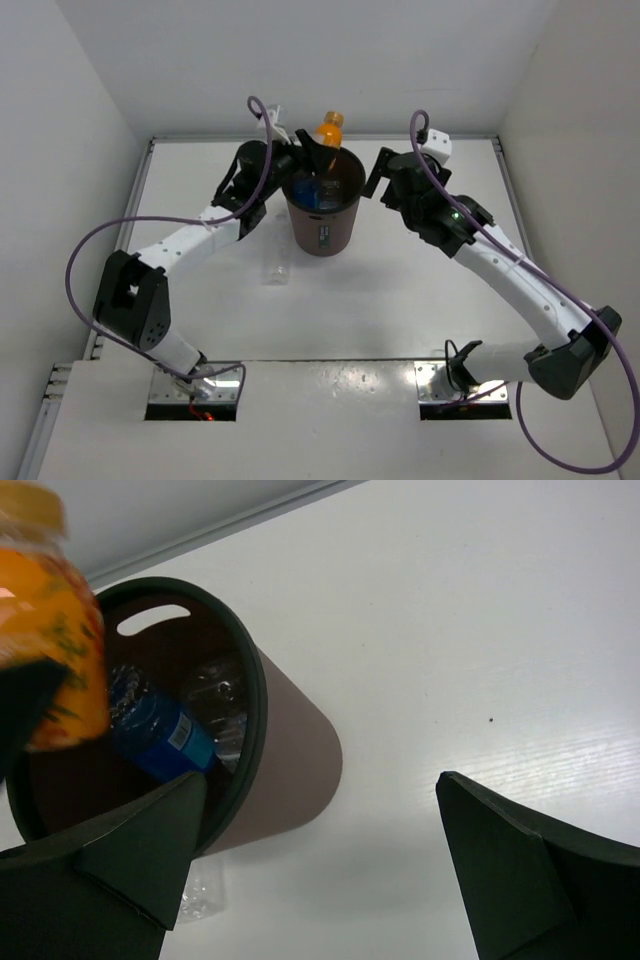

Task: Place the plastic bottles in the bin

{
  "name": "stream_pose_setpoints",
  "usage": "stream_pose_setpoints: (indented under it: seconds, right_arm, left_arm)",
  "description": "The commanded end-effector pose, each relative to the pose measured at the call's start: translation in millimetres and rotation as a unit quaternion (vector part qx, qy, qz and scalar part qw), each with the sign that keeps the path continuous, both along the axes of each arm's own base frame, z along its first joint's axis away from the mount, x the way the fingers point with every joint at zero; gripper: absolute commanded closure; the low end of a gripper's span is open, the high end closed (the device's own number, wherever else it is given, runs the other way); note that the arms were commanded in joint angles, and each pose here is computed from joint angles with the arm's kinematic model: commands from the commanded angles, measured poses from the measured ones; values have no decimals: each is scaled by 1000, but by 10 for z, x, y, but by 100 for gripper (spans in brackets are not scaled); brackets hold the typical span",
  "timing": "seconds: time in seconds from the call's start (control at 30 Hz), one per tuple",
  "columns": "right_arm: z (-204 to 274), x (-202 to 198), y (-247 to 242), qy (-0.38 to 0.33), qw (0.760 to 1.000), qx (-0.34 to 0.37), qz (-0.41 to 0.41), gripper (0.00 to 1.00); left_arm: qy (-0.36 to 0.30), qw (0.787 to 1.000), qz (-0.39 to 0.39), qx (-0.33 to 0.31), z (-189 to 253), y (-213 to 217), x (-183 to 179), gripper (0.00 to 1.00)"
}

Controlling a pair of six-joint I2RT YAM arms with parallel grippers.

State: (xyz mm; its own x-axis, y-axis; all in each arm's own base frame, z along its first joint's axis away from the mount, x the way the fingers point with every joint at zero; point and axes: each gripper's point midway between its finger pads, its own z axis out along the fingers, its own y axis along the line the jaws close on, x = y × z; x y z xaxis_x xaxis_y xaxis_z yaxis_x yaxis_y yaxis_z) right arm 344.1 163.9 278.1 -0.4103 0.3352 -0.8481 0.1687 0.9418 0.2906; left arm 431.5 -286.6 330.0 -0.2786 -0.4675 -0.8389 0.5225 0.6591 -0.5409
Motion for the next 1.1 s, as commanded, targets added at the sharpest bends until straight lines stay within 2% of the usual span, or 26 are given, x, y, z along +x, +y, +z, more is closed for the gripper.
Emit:
stream_pose_setpoints:
  seconds: [0.0,0.17,0.27,0.3,0.37,0.4,0.43,0.57,0.67,0.83,0.9,0.93,0.97,1.0,1.07]
  right_arm:
    - [179,13,-43,-25,999,21,-10,1]
    - [195,5,-89,-25,999,25,-16,1]
    - [187,-20,-103,-19,999,25,-19,1]
    - [210,-28,-109,-18,999,24,-19,1]
    - [280,-40,-159,-12,999,20,-23,1]
    - [273,-35,-155,-7,1000,16,-24,1]
    - [340,-39,-159,-11,999,19,-23,1]
    - [335,-57,-193,-1,1000,8,-28,1]
    - [373,-104,-266,-8,999,13,-33,1]
    - [204,-142,-269,-2,999,20,-33,1]
    - [164,-150,-253,3,999,23,-31,1]
    - [120,-136,-225,9,999,21,-27,1]
    - [115,-106,-244,13,999,19,-32,1]
    - [174,-101,-222,8,999,25,-28,1]
    - [161,-88,-214,13,999,22,-28,1]
  left_arm:
    - [-5,1000,6,14,-23,62,-165,63]
    - [23,999,16,37,-365,141,-227,51]
    - [16,999,31,32,-300,189,-204,43]
    - [13,999,32,36,-302,193,-202,31]
    - [7,998,43,40,-240,223,-166,18]
    - [2,998,44,36,-179,219,-158,5]
    - [6,998,44,39,-221,211,-143,0]
    - [10,997,65,30,-151,249,-72,0]
    - [-9,997,74,11,148,262,25,0]
    - [-71,994,81,-30,908,259,76,0]
    - [-88,991,100,-22,1041,316,124,0]
    - [-107,985,133,-20,1238,464,176,0]
    - [-103,983,154,2,1191,547,253,0]
    - [-101,973,206,18,1199,777,346,0]
    - [-62,951,303,30,1050,1302,514,0]
